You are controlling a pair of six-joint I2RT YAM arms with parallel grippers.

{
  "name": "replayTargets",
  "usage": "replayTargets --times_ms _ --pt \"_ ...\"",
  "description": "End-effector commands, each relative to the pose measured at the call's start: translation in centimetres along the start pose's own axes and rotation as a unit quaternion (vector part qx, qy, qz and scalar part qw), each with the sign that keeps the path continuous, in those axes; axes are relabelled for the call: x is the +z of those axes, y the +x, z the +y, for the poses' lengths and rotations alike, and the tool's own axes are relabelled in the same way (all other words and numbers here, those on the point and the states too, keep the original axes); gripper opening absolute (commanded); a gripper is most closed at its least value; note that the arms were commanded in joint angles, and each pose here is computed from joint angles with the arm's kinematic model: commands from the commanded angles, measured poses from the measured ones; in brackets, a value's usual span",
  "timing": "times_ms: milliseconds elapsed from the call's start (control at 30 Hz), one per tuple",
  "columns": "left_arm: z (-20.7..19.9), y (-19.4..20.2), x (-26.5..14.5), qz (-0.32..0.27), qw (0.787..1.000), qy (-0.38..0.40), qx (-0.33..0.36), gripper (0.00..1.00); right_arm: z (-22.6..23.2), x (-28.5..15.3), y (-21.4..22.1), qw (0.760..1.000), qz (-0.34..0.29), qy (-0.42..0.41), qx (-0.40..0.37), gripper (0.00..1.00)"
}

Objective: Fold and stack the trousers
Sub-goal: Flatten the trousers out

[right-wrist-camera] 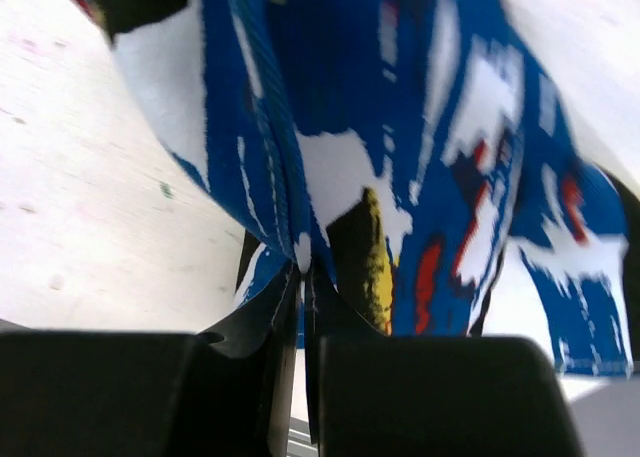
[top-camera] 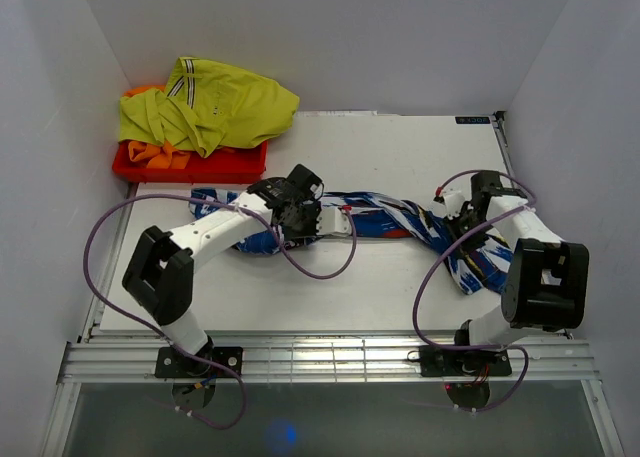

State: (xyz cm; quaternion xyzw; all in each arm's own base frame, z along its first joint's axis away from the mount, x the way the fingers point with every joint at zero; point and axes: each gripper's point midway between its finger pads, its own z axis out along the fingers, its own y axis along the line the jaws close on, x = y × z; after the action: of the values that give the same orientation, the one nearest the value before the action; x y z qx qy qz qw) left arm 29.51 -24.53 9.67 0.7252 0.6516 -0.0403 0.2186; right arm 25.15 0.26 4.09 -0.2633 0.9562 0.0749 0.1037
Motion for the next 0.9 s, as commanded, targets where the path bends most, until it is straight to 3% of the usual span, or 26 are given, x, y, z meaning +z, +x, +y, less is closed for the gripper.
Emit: replayTargets --times_ms 0,100,367,500,667,867 --pt "2.8 0.3 -6.7 -0.029 0.993 -0.108 -0.028 0.08 -3.3 -2.6 0.9 0.998 -0.004 0.061 -0.023 0.08" --pt "2.5 0.7 -10.3 -0.06 0.985 -0.149 -0.06 0.0 -5.7 -4.6 1.6 0.996 -0.011 0.087 -0.017 0.08" --pt "0.3 4.3 -18.6 -0.112 0.943 -0.266 -0.168 0.0 -10.5 -8.6 4.0 0.991 -0.021 0.132 0.007 0.08" --pt "-2.9 8.7 -20.4 -0.062 0.928 -0.305 -0.204 0.0 -12.3 -9.6 5.3 0.989 -0.013 0.15 0.006 0.08" --pt "-10.0 14.7 -18.1 0.032 0.931 -0.271 -0.241 0.0 -14.9 -10.1 6.6 0.987 -0.004 0.158 0.029 0.08" --pt "-12.1 18.0 -19.6 0.061 0.896 -0.336 -0.284 0.0 -16.6 -10.6 6.6 0.985 -0.005 0.166 0.036 0.08"
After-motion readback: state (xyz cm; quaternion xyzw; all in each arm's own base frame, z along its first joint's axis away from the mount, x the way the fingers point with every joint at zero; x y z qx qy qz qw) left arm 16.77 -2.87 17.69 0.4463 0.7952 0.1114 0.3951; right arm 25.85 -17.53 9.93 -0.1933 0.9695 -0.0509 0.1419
